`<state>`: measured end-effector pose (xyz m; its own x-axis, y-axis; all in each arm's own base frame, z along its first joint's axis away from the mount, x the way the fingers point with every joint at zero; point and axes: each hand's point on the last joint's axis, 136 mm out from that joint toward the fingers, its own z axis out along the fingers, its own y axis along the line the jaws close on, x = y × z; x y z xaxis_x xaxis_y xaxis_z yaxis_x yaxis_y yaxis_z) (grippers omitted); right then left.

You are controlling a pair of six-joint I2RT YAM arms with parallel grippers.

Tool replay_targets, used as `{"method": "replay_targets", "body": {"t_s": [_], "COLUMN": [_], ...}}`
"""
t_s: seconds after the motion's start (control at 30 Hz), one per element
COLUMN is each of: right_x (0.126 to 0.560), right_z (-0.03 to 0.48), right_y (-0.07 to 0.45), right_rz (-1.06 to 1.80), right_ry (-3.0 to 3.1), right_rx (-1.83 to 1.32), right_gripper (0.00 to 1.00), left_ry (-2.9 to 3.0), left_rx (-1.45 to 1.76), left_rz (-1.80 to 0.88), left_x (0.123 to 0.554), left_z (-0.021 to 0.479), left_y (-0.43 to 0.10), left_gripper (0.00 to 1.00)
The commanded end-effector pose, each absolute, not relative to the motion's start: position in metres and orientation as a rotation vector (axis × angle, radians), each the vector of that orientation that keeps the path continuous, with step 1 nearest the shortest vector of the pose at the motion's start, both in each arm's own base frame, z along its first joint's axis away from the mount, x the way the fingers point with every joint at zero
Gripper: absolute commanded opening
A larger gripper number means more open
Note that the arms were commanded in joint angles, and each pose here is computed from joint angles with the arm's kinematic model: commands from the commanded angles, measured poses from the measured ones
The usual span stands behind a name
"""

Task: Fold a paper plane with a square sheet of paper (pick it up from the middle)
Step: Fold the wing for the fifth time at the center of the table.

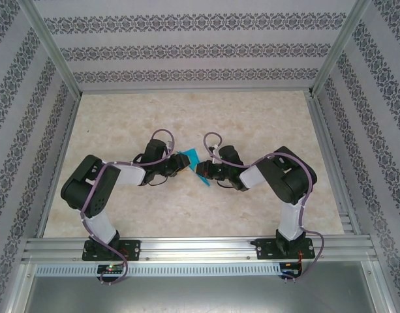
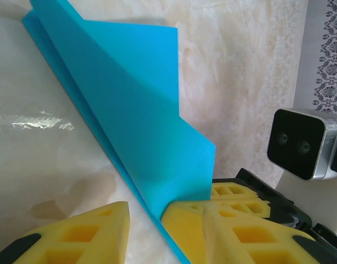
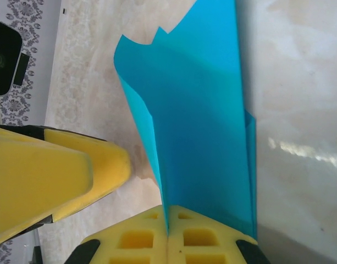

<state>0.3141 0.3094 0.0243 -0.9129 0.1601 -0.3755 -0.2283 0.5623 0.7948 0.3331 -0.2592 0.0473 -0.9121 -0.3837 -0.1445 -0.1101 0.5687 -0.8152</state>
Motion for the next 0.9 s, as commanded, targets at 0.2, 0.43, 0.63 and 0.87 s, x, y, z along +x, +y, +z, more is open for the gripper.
{"method": "replay_targets", "body": {"t_s": [0.2, 0.43, 0.63, 0.87], "right_x": [0.315, 0.314, 0.313, 0.310], "right_z": [0.016, 0.012, 0.006, 0.004], "right_y": [0.300, 0.294, 0.290, 0.289], "right_rz": [1.344, 1.321, 1.275, 1.249], "right_ry": [2.393, 2.409, 2.439, 2.463], "right_rx": [0.104, 0.159, 0.160, 0.120], "right_gripper": [0.00, 0.00, 0.00, 0.08], "left_ry": [2.440, 2.431, 2.430, 2.430], "left_rx": [-0.318, -0.308, -0.297, -0.278], "left_rz": [-1.330, -1.341, -1.349, -1.372], "left_x": [0.340, 0.343, 0.347, 0.353], "left_z": [0.056, 0.057, 0.056, 0.055], "left_y": [-0.276, -0.280, -0.284, -0.291], "left_gripper": [0.37, 0.35, 0.33, 0.30]}}
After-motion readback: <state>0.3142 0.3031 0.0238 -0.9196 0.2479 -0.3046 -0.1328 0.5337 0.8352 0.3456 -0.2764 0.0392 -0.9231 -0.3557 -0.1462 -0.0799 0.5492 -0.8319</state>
